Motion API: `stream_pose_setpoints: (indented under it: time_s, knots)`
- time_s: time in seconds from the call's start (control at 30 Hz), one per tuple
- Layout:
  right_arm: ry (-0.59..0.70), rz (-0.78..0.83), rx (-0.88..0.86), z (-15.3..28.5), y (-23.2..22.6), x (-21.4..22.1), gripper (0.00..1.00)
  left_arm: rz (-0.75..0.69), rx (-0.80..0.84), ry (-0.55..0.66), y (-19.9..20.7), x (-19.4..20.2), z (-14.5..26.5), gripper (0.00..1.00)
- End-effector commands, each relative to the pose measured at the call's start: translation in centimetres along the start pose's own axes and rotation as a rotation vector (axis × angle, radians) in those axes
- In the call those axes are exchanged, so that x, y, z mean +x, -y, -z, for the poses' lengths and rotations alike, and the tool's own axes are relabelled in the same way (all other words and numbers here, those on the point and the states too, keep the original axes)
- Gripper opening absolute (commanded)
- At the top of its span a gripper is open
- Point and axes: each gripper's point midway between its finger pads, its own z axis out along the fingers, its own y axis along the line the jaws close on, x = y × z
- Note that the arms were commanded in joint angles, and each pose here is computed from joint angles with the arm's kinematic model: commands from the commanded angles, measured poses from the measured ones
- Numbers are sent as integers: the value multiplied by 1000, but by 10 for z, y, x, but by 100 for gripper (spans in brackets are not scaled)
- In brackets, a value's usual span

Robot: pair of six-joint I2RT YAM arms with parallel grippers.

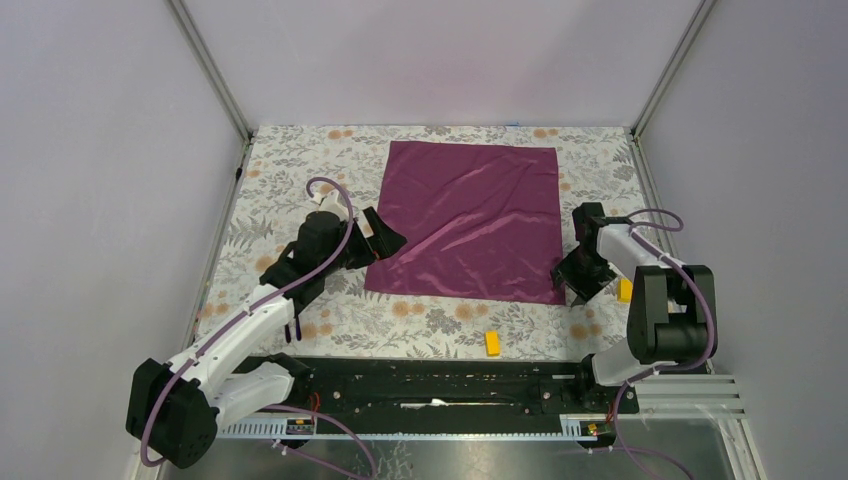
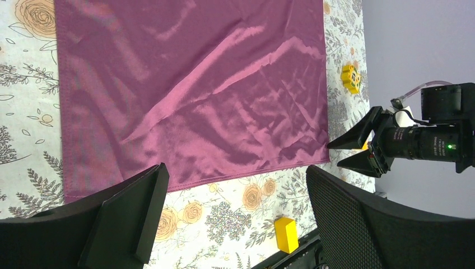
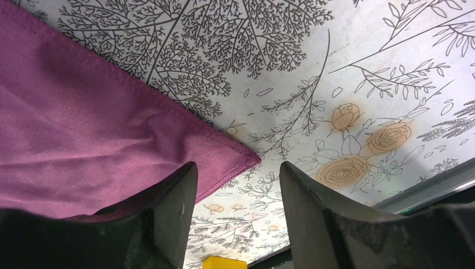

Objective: Fold the napkin into a case and place the utensils inside
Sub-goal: Fold and flatten the napkin at the center of the board.

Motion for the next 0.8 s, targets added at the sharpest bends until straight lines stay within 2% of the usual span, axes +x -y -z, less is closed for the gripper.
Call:
stream_pose_setpoints:
  time_s: [0.0, 0.5, 0.6, 0.77]
  knots:
    - [16, -13, 9, 6, 3, -4, 63, -11, 61, 38, 17, -14, 3, 99]
    - [-60, -85, 42, -26, 4, 14, 57, -14, 48, 51, 15, -17, 7, 99]
    - [-54, -94, 58, -34, 7, 15, 54, -15, 45, 51, 14, -17, 8, 99]
    - [-46, -95, 59, -40, 10, 16, 40, -17, 30, 51, 9, -16, 9, 99]
